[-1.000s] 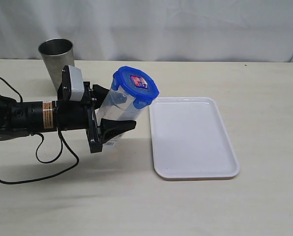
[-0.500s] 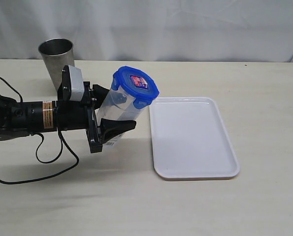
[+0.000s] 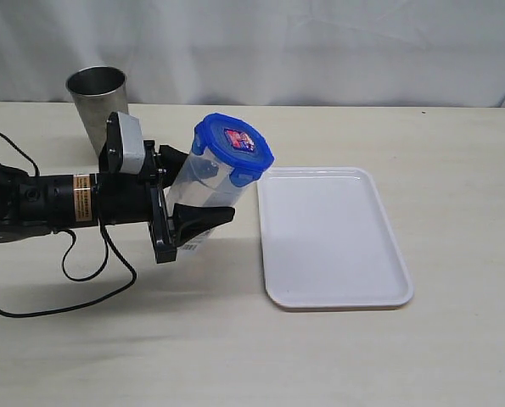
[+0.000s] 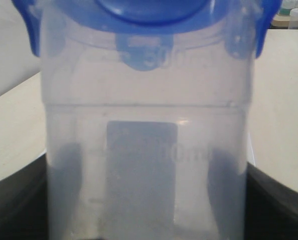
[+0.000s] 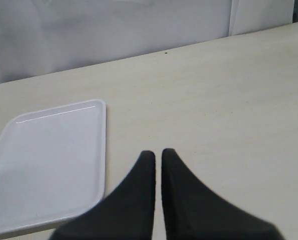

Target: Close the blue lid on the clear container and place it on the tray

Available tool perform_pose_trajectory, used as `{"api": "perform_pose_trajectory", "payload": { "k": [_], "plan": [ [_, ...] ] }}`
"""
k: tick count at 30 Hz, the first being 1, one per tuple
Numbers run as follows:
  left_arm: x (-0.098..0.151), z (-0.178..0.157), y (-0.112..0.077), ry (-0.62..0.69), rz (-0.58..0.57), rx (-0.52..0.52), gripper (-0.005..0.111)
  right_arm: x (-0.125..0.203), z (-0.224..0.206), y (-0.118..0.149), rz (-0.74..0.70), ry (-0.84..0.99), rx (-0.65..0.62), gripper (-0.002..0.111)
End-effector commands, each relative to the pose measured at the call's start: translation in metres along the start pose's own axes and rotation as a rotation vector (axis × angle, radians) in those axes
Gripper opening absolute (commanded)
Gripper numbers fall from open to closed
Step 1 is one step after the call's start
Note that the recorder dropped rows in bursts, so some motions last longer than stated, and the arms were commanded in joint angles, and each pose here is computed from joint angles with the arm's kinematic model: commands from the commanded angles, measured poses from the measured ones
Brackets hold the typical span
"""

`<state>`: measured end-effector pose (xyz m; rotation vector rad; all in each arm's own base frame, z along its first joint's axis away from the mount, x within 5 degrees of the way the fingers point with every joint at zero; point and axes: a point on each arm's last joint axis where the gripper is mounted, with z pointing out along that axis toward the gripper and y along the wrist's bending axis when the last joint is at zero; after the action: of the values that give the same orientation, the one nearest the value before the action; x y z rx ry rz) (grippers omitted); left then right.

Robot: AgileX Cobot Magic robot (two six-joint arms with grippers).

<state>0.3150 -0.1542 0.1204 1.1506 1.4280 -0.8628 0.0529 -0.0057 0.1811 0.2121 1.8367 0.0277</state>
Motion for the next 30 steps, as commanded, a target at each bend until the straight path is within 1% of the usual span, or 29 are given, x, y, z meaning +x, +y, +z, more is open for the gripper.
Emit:
{"api": "perform_pose_trajectory", "payload": {
  "k": [1,21,23,26,27,30],
  "plan": [
    [-0.0077,0.0016,0.0007,-0.048,0.002,-0.005,0.000,0.0010,0.0000,0.0009,-0.019,0.002,-0.010,0.005],
    [-0.0077,0.0016,0.0007,-0.048,0.002,-0.005,0.000,0.0008,0.0000,0.0010,-0.029,0.000,-0.010,0.005],
    [-0.0077,0.0016,0.0007,-0.048,0.002,-0.005,0.000,-0.0009,0.0000,0.0012,-0.082,-0.019,-0.012,0.005],
    [-0.0077,0.0016,0.0007,-0.048,0.002,-0.005,0.000,-0.0060,-0.0003,0.0020,-0.226,-0.076,-0.012,0.005],
    [-0.0077,0.0016,0.0007,-0.048,0.002,-0.005,0.000,-0.0070,-0.0003,0.0021,-0.240,-0.088,-0.012,0.005],
    [-0.0077,0.0016,0.0007,-0.049,0.002,-0.005,0.000,-0.0056,-0.0002,0.0019,-0.202,-0.072,-0.013,0.005]
  ]
}}
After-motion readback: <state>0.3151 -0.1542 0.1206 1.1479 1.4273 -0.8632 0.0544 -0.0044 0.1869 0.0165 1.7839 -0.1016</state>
